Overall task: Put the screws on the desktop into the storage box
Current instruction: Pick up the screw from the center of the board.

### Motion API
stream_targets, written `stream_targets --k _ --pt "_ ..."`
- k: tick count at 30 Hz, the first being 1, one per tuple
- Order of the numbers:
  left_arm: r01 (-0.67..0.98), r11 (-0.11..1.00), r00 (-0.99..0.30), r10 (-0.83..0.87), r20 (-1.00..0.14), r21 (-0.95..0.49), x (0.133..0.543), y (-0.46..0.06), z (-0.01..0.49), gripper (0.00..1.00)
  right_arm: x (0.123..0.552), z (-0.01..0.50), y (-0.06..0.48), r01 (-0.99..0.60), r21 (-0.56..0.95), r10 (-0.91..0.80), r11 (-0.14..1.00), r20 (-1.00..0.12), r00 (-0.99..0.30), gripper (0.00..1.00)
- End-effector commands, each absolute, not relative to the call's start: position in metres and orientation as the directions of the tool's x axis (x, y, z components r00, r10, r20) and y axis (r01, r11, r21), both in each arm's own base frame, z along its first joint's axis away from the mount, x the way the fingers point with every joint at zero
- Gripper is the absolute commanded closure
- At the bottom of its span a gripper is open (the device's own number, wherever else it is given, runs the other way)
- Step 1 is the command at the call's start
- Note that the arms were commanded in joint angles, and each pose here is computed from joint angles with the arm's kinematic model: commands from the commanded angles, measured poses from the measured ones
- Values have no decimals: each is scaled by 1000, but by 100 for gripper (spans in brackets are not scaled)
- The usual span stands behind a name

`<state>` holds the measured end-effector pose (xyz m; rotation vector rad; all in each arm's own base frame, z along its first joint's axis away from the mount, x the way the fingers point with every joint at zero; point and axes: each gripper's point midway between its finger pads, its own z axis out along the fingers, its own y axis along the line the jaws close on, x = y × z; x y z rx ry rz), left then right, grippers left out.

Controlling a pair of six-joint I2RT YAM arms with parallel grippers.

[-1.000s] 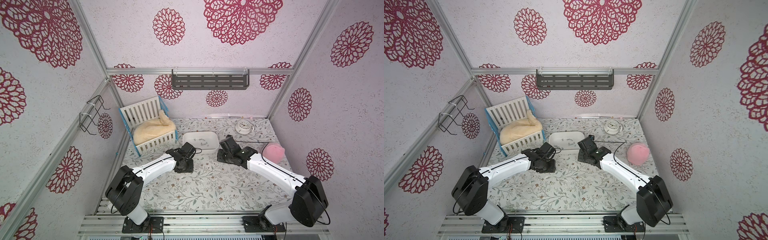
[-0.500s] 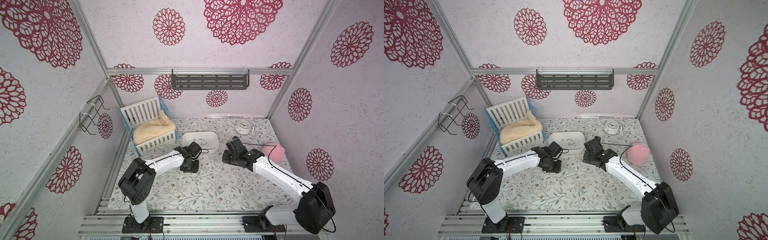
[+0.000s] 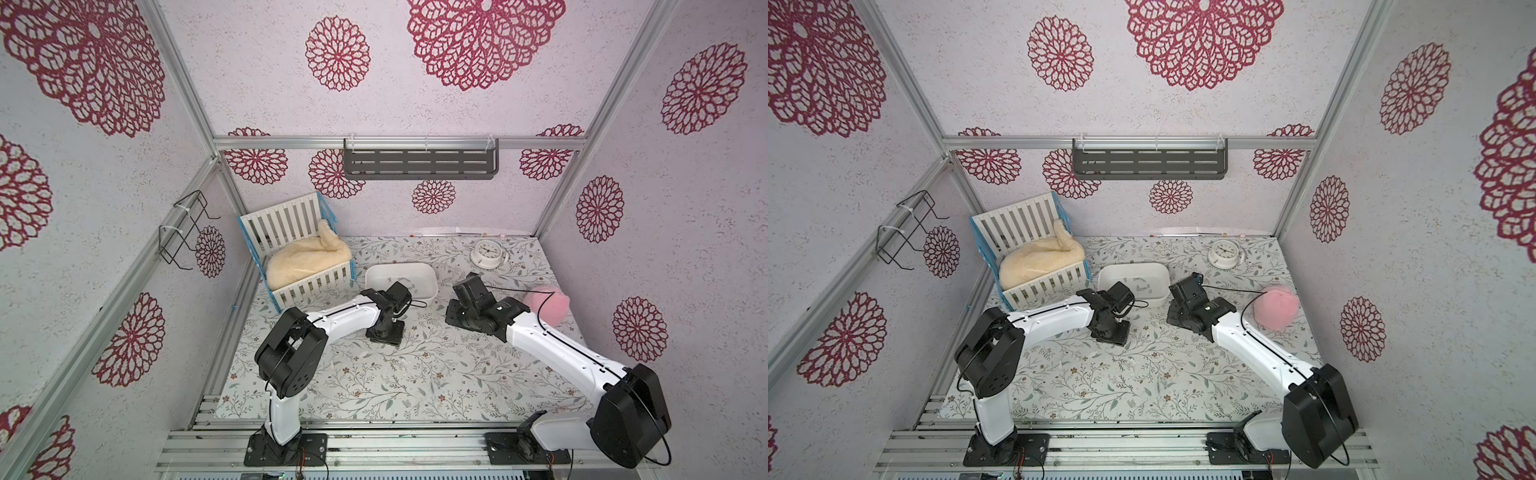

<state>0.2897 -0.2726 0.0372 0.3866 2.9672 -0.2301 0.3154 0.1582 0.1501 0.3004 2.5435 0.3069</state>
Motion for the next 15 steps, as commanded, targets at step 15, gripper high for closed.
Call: stream_targets --k 15 --pt "314 948 -949 310 -62 -57 286 -268 10 56 325 169 162 145 318 301 937 -522 -798 71"
